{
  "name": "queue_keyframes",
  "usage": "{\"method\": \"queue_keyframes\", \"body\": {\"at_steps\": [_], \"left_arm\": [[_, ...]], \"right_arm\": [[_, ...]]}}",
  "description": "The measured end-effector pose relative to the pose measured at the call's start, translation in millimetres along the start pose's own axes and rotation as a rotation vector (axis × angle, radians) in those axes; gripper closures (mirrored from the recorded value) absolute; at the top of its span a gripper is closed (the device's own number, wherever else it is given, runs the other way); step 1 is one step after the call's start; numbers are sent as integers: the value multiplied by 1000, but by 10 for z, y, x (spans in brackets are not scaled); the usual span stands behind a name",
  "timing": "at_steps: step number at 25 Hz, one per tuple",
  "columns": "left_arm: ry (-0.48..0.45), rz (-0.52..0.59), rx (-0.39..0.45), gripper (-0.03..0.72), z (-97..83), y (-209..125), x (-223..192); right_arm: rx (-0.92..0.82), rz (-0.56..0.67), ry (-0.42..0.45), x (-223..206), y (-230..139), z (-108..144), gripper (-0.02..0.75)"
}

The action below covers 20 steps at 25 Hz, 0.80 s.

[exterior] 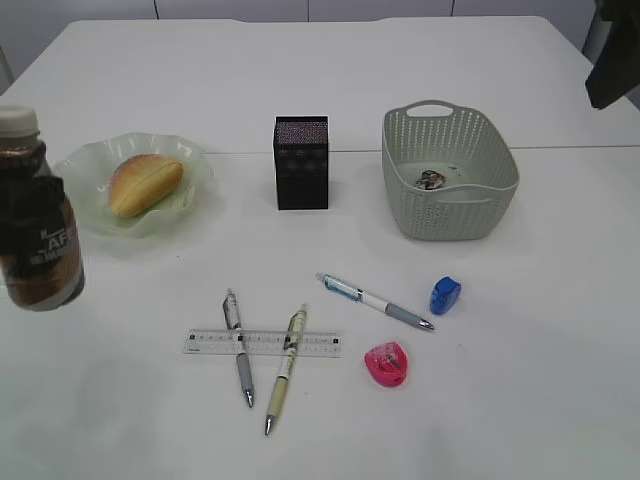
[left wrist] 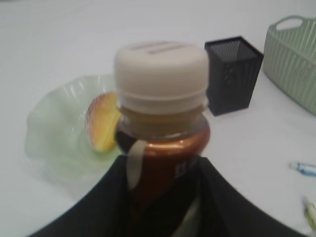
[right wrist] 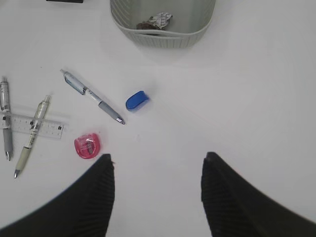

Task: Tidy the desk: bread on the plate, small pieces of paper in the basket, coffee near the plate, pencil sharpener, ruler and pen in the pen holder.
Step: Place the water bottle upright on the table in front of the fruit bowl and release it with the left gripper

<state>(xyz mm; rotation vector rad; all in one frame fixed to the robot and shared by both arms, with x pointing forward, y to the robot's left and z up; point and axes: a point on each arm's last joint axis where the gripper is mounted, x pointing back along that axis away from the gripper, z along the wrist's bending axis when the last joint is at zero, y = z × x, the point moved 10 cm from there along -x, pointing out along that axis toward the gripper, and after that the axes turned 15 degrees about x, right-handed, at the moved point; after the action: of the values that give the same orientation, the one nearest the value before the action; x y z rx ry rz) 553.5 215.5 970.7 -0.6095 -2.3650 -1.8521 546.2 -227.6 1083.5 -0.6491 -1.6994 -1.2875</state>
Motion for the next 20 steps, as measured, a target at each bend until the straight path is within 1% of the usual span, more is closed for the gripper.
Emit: {"method": "queue_keyframes", "body": {"at_steps": [2, 5, 9, 11, 13, 15, 18, 20], "left_arm": [[-14, -53, 8, 423, -11, 53, -80], [-26, -96, 13, 423, -10, 62, -180], [-46, -164, 15, 423, -28, 129, -242], [-53, -219, 27, 423, -30, 209, -249], [-46, -270, 50, 423, 4, 263, -273], [-36, -298, 64, 423, 45, 259, -317], [-23, -309, 71, 423, 112, 149, -432], [-2, -263, 73, 423, 177, -29, -530]], "right_arm": [[4, 1, -11, 0, -3, -21, 321], [10, 4, -31, 1, -7, -60, 321], [16, 6, -48, 2, -11, -92, 321], [20, 7, -59, 3, -13, -113, 321], [22, 8, -65, 3, -14, -125, 321], [23, 9, -69, 4, -15, -132, 321], [24, 9, -71, 4, -15, -136, 321], [24, 9, -73, 4, -16, -139, 321]]}}
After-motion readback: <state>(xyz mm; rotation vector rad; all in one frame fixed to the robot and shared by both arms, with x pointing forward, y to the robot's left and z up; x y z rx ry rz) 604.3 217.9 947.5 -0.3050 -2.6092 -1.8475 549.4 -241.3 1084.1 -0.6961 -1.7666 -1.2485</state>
